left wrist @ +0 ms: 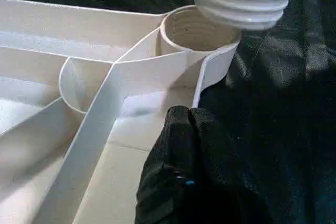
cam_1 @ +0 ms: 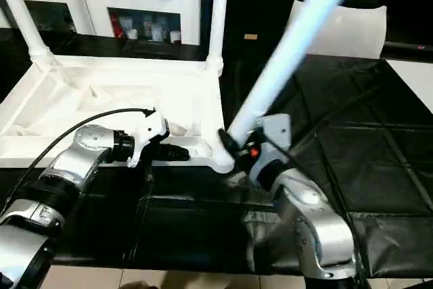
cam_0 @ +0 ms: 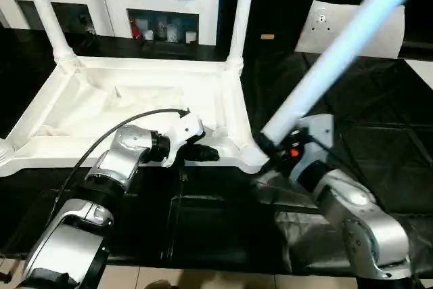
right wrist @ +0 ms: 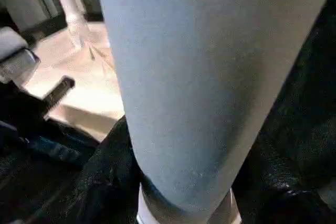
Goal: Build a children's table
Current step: Insert table leg to table base
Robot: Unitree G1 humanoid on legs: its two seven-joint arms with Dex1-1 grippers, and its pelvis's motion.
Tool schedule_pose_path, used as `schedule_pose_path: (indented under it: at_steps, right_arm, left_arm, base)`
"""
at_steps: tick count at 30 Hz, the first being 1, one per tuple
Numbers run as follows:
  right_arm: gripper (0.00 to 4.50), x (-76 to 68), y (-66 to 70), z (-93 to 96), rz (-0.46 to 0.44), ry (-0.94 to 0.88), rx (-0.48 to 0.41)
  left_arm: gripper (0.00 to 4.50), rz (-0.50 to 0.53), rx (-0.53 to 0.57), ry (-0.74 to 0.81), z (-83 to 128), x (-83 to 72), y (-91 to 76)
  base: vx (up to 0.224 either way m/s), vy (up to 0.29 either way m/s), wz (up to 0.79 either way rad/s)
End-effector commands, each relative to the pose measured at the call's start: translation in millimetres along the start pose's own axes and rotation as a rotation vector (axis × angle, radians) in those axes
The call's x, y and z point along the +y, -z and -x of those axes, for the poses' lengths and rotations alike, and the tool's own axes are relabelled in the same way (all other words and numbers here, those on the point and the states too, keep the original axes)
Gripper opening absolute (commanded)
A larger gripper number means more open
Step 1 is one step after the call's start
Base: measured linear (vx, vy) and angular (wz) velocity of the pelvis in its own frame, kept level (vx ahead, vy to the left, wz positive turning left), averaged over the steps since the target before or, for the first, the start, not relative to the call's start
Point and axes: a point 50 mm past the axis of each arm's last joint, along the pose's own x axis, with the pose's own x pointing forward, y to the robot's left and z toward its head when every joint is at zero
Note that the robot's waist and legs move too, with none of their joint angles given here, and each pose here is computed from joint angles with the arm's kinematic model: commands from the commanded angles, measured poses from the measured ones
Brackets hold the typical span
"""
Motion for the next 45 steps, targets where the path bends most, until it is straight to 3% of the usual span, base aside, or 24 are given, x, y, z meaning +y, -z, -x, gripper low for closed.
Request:
schedule_pose_path:
  at_steps: [1, 5, 6, 10, 18, 25, 38, 45]
  right_arm:
    - [1.91, -5.5, -2.3, -2.5, 0.049, -0.017, 0.028]
    - [1.91, -9.8, -4.8, -2.9, 0.076, -0.030, 0.028]
    - [1.91, -10.9, -6.6, -2.2, 0.079, -0.035, 0.022]
    - [1.91, -11.0, -8.6, -0.6, 0.091, -0.053, 0.013]
    - [1.91, -10.6, -9.2, 1.7, 0.096, -0.063, -0.004]
    - [1.91, -9.3, -8.2, 2.1, 0.093, -0.059, -0.013]
    - [1.91, -5.7, -6.1, 2.5, 0.093, -0.066, -0.015]
    - [1.91, -6.0, -5.1, -0.4, 0.103, -0.075, -0.011]
  left_arm:
    - [0.00, -0.017, 0.106, 0.107, -4.0, -13.1, 14.8]
    - [0.00, -0.068, 0.118, 0.064, -2.1, -8.4, 12.6]
    - [0.00, -0.073, 0.068, 0.051, -1.5, -5.0, 5.3]
    - [0.44, -0.062, 0.012, 0.083, 1.0, -3.1, -4.5]
    - [1.18, -0.075, 0.055, 0.148, 2.7, -3.7, -5.6]
    - [1.42, -0.105, 0.090, 0.116, -0.2, 0.1, -3.5]
    - [1.42, -0.047, 0.085, 0.054, -6.0, 7.9, -0.3]
    - [0.80, -0.045, 0.079, 0.120, -4.3, 8.5, -2.8]
  base:
    - [0.000, 0.000, 0.00]
    - [0.000, 0.000, 0.00]
    - [0.000, 0.000, 0.00]
    - [0.000, 0.000, 0.00]
    - [0.000, 0.000, 0.00]
    - [0.000, 0.000, 0.00]
    - [0.000, 0.000, 0.00]
    - [0.000, 0.000, 0.00]
